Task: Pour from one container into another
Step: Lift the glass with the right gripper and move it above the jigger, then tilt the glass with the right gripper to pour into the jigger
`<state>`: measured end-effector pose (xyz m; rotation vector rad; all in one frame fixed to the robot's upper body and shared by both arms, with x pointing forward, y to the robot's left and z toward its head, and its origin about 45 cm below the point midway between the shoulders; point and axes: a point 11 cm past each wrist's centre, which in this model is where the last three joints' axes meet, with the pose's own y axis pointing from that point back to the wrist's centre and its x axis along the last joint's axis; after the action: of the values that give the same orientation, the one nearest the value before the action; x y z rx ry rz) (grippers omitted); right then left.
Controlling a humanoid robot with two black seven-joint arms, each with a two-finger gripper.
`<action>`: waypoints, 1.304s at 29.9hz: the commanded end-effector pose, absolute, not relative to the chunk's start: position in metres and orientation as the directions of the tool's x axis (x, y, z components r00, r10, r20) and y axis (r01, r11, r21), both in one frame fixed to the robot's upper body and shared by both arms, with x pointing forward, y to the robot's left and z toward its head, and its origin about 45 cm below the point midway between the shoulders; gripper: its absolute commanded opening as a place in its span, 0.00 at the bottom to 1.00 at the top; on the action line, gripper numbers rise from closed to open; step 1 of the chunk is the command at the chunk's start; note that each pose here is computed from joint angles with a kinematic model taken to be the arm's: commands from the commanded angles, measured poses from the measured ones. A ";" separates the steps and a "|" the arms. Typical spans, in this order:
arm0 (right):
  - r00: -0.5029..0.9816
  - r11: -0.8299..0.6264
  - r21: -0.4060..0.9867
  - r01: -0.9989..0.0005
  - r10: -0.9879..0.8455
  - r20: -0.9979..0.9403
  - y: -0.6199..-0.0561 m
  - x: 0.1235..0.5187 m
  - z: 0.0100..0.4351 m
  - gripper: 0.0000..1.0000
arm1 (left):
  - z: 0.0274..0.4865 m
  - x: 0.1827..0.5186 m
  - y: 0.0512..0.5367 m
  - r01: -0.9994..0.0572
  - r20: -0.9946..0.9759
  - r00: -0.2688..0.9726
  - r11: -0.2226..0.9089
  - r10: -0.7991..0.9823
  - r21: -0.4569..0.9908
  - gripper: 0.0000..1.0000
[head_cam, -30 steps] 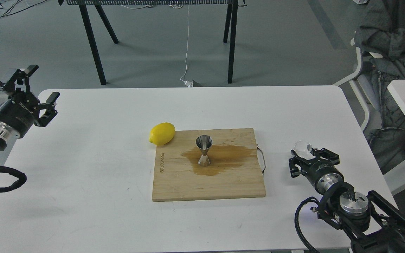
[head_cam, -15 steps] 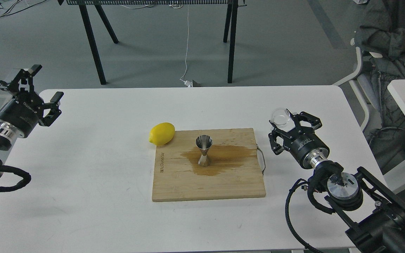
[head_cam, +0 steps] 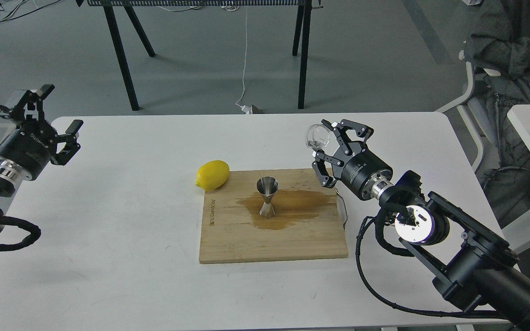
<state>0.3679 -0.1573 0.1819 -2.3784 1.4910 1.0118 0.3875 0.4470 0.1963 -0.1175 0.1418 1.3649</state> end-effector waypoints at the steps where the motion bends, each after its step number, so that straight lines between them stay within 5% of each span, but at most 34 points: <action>1: 0.338 -0.526 0.211 -0.824 -0.755 -0.562 -0.144 0.367 0.184 0.40 | 0.196 0.387 0.447 -0.980 -0.168 0.198 0.201 0.966 0.000 1.00; 39: 0.657 -0.661 0.288 -0.693 -0.744 -0.126 -0.100 0.355 0.175 0.40 | 0.188 0.387 0.444 -0.980 -0.180 0.192 0.198 0.965 0.012 1.00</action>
<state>0.3548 -0.0986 0.1770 -3.0470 1.3365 0.3996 0.3869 0.4456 0.1892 -0.1112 0.1555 1.3713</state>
